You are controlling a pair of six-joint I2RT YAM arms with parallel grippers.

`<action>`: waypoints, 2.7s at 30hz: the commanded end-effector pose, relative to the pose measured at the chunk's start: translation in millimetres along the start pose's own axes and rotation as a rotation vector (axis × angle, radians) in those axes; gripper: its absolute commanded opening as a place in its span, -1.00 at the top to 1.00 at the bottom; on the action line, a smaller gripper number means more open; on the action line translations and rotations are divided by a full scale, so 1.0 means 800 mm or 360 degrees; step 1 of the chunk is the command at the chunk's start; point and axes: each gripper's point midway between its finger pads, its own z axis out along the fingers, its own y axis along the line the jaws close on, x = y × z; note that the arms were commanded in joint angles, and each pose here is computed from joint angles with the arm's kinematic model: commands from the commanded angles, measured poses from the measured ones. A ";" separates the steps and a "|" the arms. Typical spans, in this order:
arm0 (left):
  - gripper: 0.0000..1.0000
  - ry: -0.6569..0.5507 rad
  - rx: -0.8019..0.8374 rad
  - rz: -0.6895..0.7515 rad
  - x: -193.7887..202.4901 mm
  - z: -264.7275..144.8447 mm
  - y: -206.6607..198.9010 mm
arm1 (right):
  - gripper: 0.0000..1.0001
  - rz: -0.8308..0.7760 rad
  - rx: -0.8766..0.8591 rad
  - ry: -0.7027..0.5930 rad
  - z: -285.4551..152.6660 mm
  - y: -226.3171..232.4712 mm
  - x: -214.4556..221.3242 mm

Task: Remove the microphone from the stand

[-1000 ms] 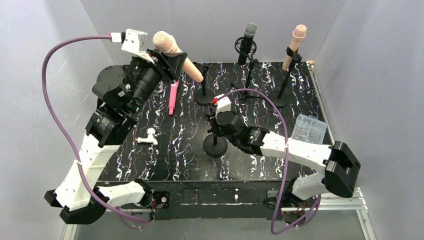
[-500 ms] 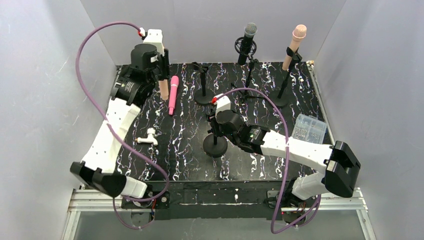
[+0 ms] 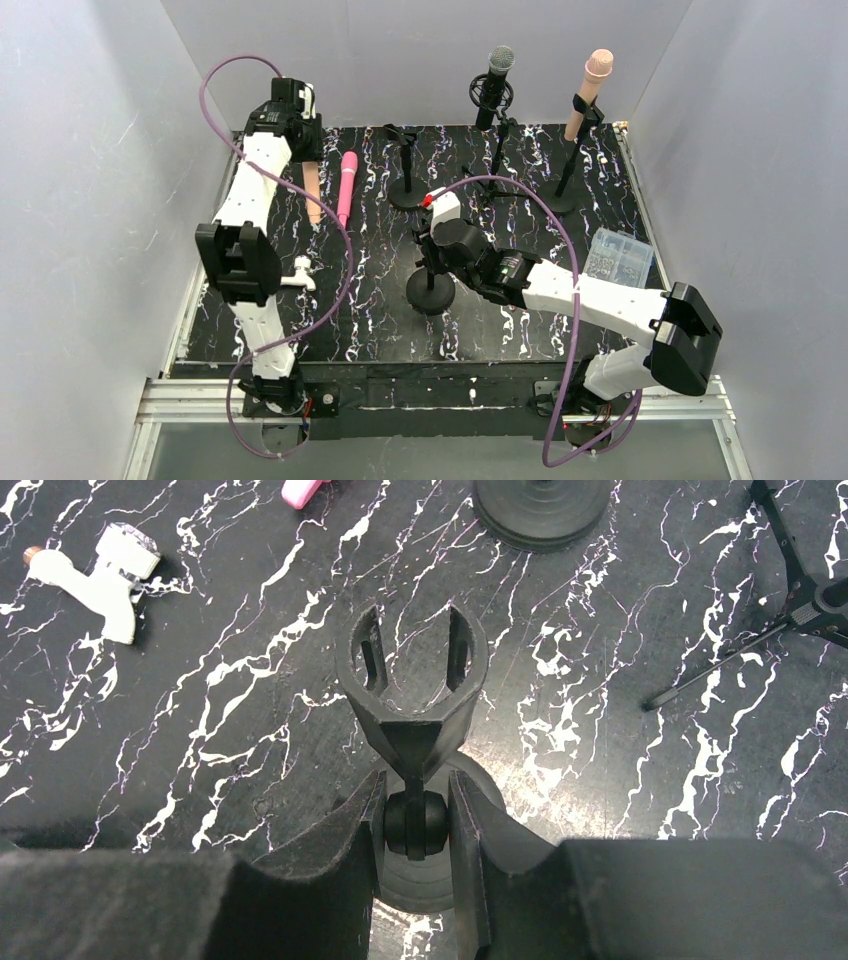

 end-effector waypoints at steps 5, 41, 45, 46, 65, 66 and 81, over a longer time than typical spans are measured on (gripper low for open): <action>1.00 0.0214 0.0063 -0.0015 0.007 0.065 0.009 | 0.97 -0.0212 0.0034 0.0476 -0.016 -0.021 0.099; -0.30 0.0501 -0.0024 -0.0098 0.087 0.229 0.023 | 0.97 -0.0207 0.0050 0.0530 -0.017 -0.022 0.105; -0.39 0.0457 -0.0030 -0.0087 0.075 0.222 0.024 | 0.97 -0.0209 0.0050 0.0527 -0.017 -0.022 0.104; -0.41 0.0445 -0.0032 -0.0087 0.072 0.220 0.025 | 0.97 -0.0209 0.0051 0.0527 -0.017 -0.022 0.104; -0.99 0.0062 -0.0160 -0.0086 -0.034 0.133 0.050 | 0.97 -0.0208 0.0073 0.0483 -0.016 -0.025 0.097; -0.99 0.0038 -0.0170 -0.0085 -0.041 0.125 0.052 | 0.97 -0.0204 0.0075 0.0470 -0.015 -0.025 0.094; -0.99 -0.0247 0.0049 -0.0277 -0.066 -0.019 0.018 | 0.97 -0.0195 0.0271 0.0080 0.015 -0.038 0.024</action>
